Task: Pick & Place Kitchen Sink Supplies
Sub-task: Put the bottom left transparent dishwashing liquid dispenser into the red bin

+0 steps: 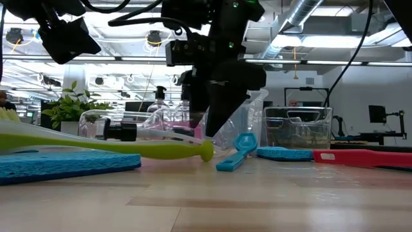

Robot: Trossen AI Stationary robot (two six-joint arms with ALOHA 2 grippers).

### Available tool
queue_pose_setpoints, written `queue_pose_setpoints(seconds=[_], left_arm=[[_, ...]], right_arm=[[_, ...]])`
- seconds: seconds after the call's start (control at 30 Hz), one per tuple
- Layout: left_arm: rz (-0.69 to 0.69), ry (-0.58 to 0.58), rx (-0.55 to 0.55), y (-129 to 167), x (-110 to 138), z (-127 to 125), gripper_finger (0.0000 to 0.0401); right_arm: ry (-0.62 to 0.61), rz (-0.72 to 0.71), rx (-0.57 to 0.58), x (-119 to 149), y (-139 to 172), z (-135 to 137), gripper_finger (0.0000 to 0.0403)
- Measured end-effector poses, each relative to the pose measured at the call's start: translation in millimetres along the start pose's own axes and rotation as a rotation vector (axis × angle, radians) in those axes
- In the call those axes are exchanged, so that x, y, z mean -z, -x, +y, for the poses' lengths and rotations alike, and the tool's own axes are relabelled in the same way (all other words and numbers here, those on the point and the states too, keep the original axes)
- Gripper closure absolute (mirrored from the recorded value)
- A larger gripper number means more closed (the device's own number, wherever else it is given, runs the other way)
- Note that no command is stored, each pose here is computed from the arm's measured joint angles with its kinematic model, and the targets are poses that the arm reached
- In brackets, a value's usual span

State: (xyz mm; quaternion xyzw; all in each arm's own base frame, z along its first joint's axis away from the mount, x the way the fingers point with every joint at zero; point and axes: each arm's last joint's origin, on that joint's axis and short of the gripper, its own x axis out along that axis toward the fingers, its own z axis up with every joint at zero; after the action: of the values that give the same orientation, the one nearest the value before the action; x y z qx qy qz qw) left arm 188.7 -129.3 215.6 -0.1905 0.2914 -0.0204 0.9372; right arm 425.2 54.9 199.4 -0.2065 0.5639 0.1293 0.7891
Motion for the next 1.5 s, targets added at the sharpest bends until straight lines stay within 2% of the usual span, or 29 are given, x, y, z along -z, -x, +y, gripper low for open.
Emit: queue_pose_setpoints(seconds=[0.47,0.57,0.73,1.1,1.5], left_arm=[[-0.008,0.006,0.007,0,-1,-1,0.0156],[-0.012,0.009,0.010,0,-1,-1,0.0156],[-0.017,0.011,0.015,0,-2,-2,0.0156],[-0.020,0.012,0.018,0,-2,-2,0.0156],[-0.021,0.010,0.018,0,-2,-2,0.0156]], right_arm=[[-0.005,-0.018,-0.049,-1,-10,2,0.0055],[-0.028,0.004,-0.060,0,-21,4,0.0055],[-0.069,0.011,-0.062,0,-21,5,0.0058],[-0.105,-0.050,-0.040,-9,9,0,0.0076],[-0.095,-0.034,-0.048,-19,34,-3,0.0076]])
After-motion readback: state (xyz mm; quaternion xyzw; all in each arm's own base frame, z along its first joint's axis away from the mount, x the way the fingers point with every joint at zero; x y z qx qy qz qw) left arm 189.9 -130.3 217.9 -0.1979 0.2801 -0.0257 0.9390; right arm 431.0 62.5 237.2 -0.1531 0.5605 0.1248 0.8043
